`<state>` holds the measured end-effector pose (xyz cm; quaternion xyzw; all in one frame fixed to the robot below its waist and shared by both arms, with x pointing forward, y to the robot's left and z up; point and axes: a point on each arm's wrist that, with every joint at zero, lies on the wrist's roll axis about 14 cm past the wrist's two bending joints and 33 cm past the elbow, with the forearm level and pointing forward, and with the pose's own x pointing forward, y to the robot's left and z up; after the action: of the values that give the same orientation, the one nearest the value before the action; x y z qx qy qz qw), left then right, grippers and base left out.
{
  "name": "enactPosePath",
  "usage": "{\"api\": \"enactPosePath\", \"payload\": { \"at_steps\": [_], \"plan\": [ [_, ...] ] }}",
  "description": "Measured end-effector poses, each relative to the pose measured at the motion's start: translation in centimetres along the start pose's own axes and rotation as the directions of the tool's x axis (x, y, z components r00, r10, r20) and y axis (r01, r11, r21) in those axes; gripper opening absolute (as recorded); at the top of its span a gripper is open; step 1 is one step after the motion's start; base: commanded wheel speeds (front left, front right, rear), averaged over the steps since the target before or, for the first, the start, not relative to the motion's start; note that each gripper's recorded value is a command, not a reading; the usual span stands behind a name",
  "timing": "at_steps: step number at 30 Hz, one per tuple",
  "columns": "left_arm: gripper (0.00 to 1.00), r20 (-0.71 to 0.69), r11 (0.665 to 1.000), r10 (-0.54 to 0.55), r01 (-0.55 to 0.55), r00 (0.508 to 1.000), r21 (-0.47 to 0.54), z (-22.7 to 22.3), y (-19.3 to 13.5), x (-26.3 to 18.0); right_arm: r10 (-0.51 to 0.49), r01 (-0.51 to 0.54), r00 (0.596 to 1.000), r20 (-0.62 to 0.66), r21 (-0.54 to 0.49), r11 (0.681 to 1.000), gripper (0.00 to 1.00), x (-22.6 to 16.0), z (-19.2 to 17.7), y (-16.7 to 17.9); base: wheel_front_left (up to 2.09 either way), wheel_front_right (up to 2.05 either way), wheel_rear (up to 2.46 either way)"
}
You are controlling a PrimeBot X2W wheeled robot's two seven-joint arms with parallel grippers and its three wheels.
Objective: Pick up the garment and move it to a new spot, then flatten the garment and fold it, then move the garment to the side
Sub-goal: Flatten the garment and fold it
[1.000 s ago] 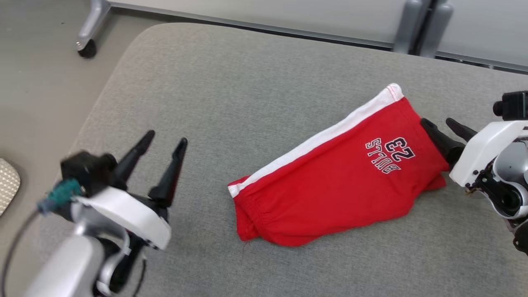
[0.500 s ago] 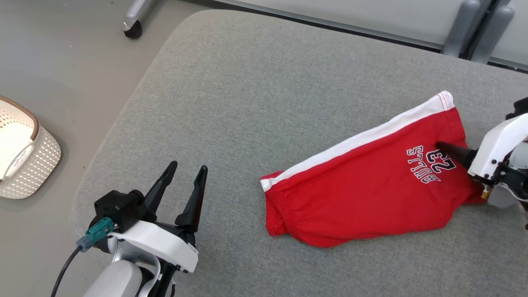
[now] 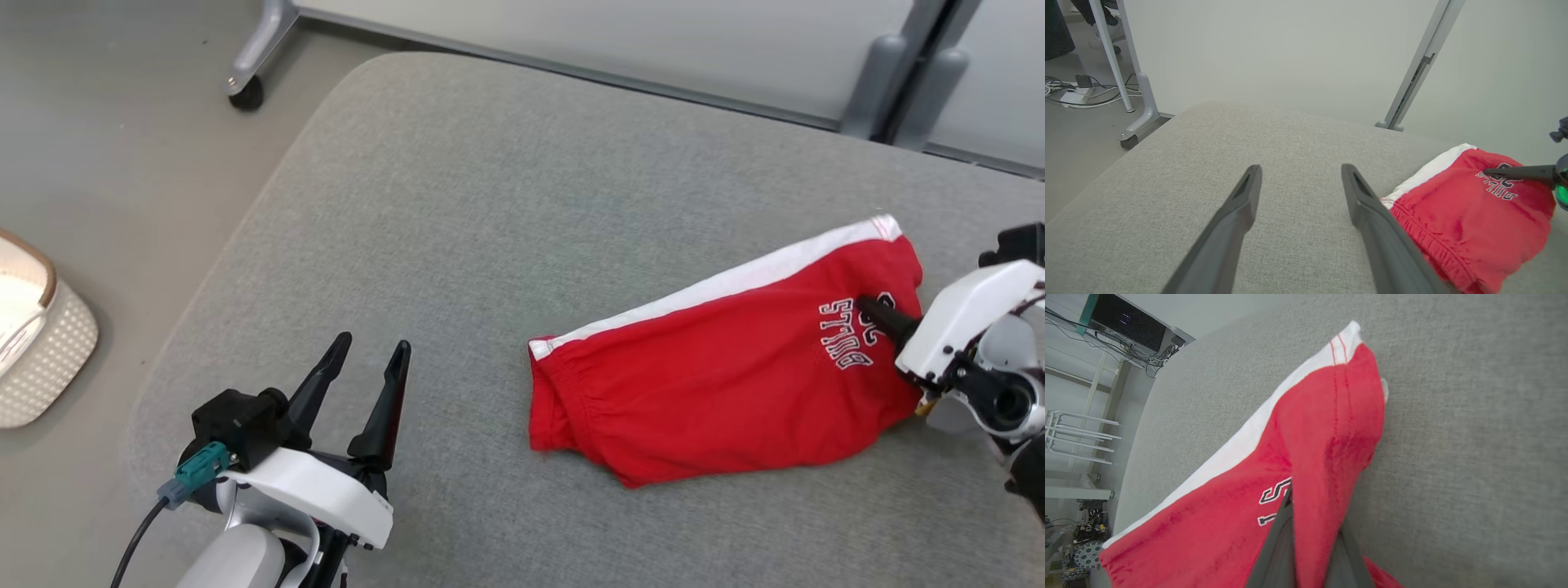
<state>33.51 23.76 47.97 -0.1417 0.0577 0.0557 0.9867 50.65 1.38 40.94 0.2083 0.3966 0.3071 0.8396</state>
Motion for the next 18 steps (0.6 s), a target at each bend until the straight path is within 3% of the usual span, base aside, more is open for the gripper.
{"api": "enactPosePath", "payload": {
  "at_steps": [9,18],
  "plan": [
    [1.0,0.071,0.999,-0.048,0.046,0.996,0.02,1.1,-1.8,0.4,-0.078,0.072,0.978,0.192,0.04,0.997,0.0,-6.0,0.6,-2.8,0.0,0.0,0.0],
    [1.0,0.1,0.991,-0.128,0.124,0.987,0.042,1.1,-4.9,1.3,-0.254,0.251,0.91,0.329,0.052,0.967,0.0,-13.6,0.3,-8.5,0.0,0.0,0.0]
  ]
}}
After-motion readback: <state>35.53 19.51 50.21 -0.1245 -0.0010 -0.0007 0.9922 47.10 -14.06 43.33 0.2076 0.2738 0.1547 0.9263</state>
